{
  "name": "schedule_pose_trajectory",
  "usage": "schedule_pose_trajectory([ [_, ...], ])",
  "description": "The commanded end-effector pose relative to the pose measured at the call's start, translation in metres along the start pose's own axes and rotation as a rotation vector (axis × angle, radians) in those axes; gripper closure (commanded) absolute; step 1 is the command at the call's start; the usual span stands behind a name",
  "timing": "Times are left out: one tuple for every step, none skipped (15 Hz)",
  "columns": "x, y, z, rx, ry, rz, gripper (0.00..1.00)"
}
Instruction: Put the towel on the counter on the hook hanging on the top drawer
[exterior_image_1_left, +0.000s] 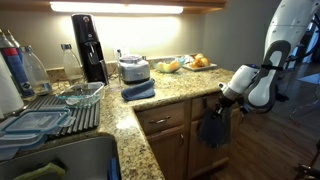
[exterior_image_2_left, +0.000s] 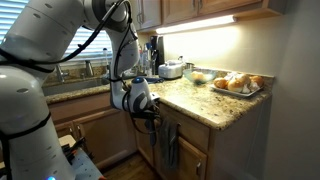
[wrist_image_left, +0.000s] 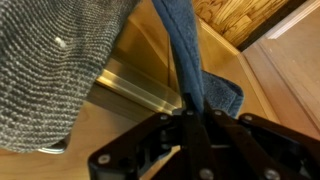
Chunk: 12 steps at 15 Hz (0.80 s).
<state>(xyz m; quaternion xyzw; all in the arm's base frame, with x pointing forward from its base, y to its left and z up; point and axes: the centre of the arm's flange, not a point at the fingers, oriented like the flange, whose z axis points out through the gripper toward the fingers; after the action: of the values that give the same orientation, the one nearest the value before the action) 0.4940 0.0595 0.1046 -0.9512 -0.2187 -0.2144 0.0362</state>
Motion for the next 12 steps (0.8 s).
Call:
schedule_pose_trajectory([
  [-0.02, 0.005, -0.023, -0.024, 0.01, -0.003, 0.95],
  [-0.019, 0.008, -0.022, -0.029, 0.012, 0.002, 0.95],
  [-0.017, 0.011, -0.021, -0.036, 0.012, 0.008, 0.95],
  [-0.016, 0.014, -0.018, -0.037, 0.01, 0.013, 0.95],
  [-0.015, 0.017, -0.017, -0.039, 0.008, 0.015, 0.95],
  [-0.015, 0.018, -0.014, -0.039, 0.006, 0.015, 0.95],
  [-0.014, 0.019, -0.012, -0.038, 0.005, 0.017, 0.95],
  [-0.013, 0.02, -0.01, -0.035, 0.004, 0.019, 0.95],
  [-0.012, 0.019, -0.009, -0.032, 0.003, 0.019, 0.95],
  [-0.011, 0.018, -0.009, -0.028, 0.004, 0.017, 0.95],
  [-0.009, 0.017, -0.009, -0.026, 0.007, 0.015, 0.95],
  [-0.008, 0.016, -0.01, -0.026, 0.012, 0.012, 0.95],
])
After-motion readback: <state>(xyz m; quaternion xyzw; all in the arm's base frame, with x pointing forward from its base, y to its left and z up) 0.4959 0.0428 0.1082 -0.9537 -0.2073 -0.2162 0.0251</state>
